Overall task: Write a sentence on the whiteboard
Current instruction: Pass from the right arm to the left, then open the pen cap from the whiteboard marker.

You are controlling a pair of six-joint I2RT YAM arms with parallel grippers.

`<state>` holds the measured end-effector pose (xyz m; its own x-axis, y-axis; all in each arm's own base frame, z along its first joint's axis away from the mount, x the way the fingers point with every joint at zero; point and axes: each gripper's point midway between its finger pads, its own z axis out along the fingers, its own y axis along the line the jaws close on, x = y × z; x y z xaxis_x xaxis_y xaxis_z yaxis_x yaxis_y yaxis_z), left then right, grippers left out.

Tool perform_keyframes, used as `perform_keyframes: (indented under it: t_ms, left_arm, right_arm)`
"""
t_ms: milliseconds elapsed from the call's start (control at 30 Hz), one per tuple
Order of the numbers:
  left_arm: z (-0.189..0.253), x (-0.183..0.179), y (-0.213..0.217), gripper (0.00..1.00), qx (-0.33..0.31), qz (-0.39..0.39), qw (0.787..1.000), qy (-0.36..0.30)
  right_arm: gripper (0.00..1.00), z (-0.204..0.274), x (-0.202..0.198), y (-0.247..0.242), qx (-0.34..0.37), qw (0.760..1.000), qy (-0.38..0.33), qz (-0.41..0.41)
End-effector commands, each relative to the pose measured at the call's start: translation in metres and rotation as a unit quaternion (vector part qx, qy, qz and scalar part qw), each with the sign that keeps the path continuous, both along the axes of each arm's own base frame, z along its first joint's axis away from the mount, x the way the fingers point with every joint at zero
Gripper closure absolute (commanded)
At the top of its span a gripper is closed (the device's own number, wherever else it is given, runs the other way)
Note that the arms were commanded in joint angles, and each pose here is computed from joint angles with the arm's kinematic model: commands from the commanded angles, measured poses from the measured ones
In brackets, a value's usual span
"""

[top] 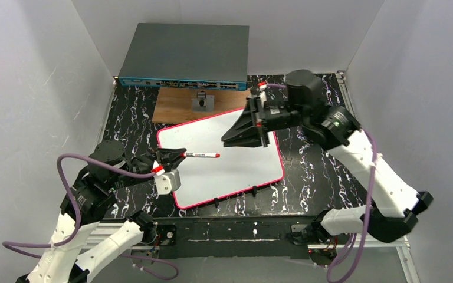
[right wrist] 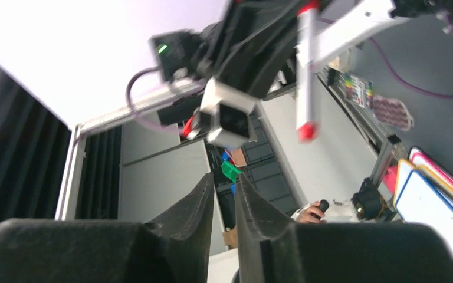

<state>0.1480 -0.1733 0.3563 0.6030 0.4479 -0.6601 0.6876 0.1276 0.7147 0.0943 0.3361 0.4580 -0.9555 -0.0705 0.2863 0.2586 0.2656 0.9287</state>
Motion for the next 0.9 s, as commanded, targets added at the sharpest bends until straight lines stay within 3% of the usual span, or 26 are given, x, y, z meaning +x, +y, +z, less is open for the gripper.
perform_keyframes:
  t_ms: [0, 33, 167, 333, 567, 700, 867]
  left_arm:
    - [-0.028, -0.010, 0.012, 1.00, 0.029, 0.024, 0.996, 0.077]
    - [-0.023, -0.012, 0.012, 1.00, 0.021, 0.024, 0.996, 0.078]
    - [-0.010, -0.019, 0.012, 1.00, -0.009, 0.030, 0.994, 0.106]
    - [0.032, -0.024, 0.002, 1.00, -0.124, 0.053, 0.973, 0.186]
    - [0.089, -0.011, -0.005, 1.00, -0.276, 0.097, 0.916, 0.274]
    - [0.109, 0.006, -0.007, 1.00, -0.343, 0.138, 0.869, 0.330]
    - [0.129, 0.019, -0.023, 1.00, -0.378, 0.125, 0.842, 0.363]
  right_arm:
    - [0.53, 0.056, -0.017, -0.024, 0.123, 0.988, -0.095, 0.015]
    - [0.37, 0.058, -0.008, -0.021, 0.131, 0.985, -0.114, 0.002]
    - [0.26, 0.067, 0.031, -0.011, 0.125, 0.964, -0.231, -0.050]
    - [0.22, 0.056, 0.069, -0.019, 0.070, 0.898, -0.416, -0.128]
    - [0.19, 0.030, 0.089, -0.033, 0.030, 0.819, -0.541, -0.187]
    - [0.18, 0.048, 0.089, -0.032, 0.067, 0.770, -0.594, -0.221]
    - [0.19, 0.075, 0.075, -0.012, 0.130, 0.729, -0.643, -0.196]
